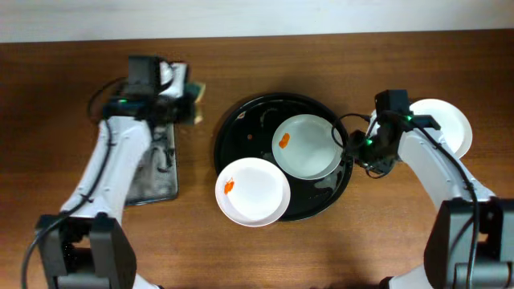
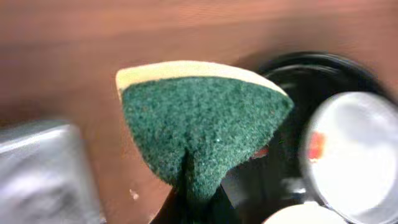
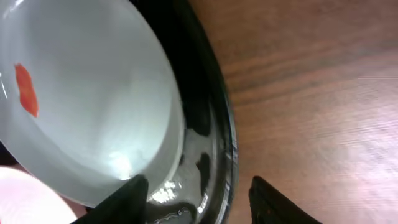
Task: Clean dirty plates on tray and stack at the side
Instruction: 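Dip the sponge in the soapy water with the left gripper, then scrub the held plate with the sponge while the right gripper tilts it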
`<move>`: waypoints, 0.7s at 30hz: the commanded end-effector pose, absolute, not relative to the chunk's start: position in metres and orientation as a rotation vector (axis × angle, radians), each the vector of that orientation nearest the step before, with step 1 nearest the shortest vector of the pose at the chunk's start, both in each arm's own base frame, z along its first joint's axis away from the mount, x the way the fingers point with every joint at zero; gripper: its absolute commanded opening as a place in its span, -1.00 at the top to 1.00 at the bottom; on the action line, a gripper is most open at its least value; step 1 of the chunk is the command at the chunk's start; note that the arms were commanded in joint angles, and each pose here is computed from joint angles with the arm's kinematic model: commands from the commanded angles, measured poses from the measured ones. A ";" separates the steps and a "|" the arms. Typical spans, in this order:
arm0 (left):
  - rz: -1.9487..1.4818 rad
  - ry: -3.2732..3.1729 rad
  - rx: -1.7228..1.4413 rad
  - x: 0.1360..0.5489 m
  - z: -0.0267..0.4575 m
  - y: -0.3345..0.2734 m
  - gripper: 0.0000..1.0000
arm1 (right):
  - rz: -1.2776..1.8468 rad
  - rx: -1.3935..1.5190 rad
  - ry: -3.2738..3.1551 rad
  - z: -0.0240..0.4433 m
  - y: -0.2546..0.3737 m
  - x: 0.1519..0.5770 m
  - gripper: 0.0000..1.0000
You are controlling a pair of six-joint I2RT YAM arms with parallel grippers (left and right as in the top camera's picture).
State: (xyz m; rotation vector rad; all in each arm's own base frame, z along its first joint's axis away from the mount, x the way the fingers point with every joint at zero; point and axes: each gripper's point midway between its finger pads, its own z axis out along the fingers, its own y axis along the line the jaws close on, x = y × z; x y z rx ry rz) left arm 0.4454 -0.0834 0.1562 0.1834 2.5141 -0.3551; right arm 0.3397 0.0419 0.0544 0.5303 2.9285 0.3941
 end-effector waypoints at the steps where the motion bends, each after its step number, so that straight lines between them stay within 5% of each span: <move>1: -0.513 2.395 0.410 0.438 0.181 -0.184 1.00 | 0.416 0.485 2.935 0.034 0.058 0.355 0.18; 5: -0.688 2.394 0.515 0.423 0.151 -0.275 1.00 | 0.407 0.472 2.932 -0.004 0.062 0.373 0.58; 9: -0.778 2.479 0.546 0.406 0.095 -0.326 1.00 | 0.403 0.475 2.946 -0.016 0.062 0.373 0.67; 15: -0.734 2.718 0.287 0.399 0.016 -0.321 1.00 | 0.400 0.480 2.960 -0.016 0.061 0.370 0.75; 21: -0.456 2.785 0.037 0.408 -0.004 -0.284 1.00 | 0.392 0.479 2.965 -0.017 0.061 0.369 0.74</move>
